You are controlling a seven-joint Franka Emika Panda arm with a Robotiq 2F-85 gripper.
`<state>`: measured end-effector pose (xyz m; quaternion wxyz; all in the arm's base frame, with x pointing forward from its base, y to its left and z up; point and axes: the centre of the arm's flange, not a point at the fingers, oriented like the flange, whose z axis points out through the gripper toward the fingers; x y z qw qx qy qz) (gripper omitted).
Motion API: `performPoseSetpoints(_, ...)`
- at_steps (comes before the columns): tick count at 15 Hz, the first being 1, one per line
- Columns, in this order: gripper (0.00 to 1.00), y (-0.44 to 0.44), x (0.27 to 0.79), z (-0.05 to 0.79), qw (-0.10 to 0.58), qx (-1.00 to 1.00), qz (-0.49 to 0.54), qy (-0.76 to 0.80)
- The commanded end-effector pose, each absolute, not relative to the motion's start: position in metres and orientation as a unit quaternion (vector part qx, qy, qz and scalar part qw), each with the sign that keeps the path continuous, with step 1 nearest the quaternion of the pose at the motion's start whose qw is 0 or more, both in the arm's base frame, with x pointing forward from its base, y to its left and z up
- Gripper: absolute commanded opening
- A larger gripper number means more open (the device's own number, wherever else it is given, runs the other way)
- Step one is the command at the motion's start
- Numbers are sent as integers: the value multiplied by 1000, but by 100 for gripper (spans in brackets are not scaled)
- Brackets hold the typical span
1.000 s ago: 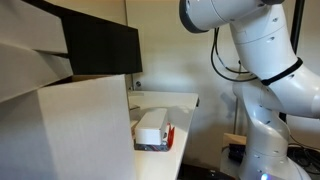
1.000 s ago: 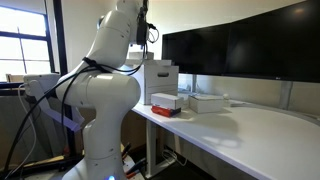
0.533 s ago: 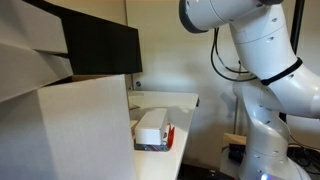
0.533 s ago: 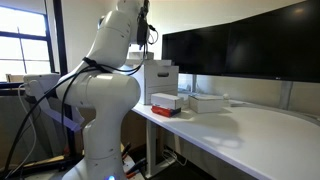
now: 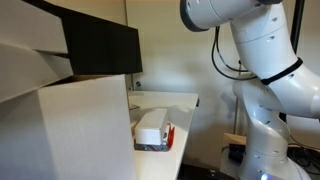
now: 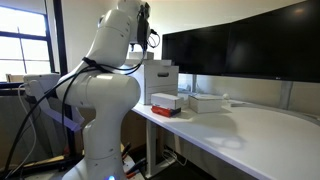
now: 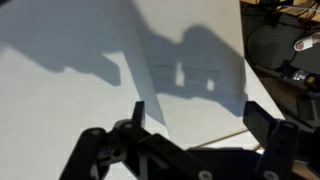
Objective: Remove the white box from the top of the storage box.
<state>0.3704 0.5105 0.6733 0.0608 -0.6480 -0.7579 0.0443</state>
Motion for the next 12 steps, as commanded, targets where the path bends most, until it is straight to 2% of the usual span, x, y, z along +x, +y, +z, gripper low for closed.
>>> performPoseSetpoints(1, 100, 474, 342, 635, 38, -658, 31, -751)
performPoseSetpoints(12, 100, 458, 334, 637, 35, -665, 4, -746)
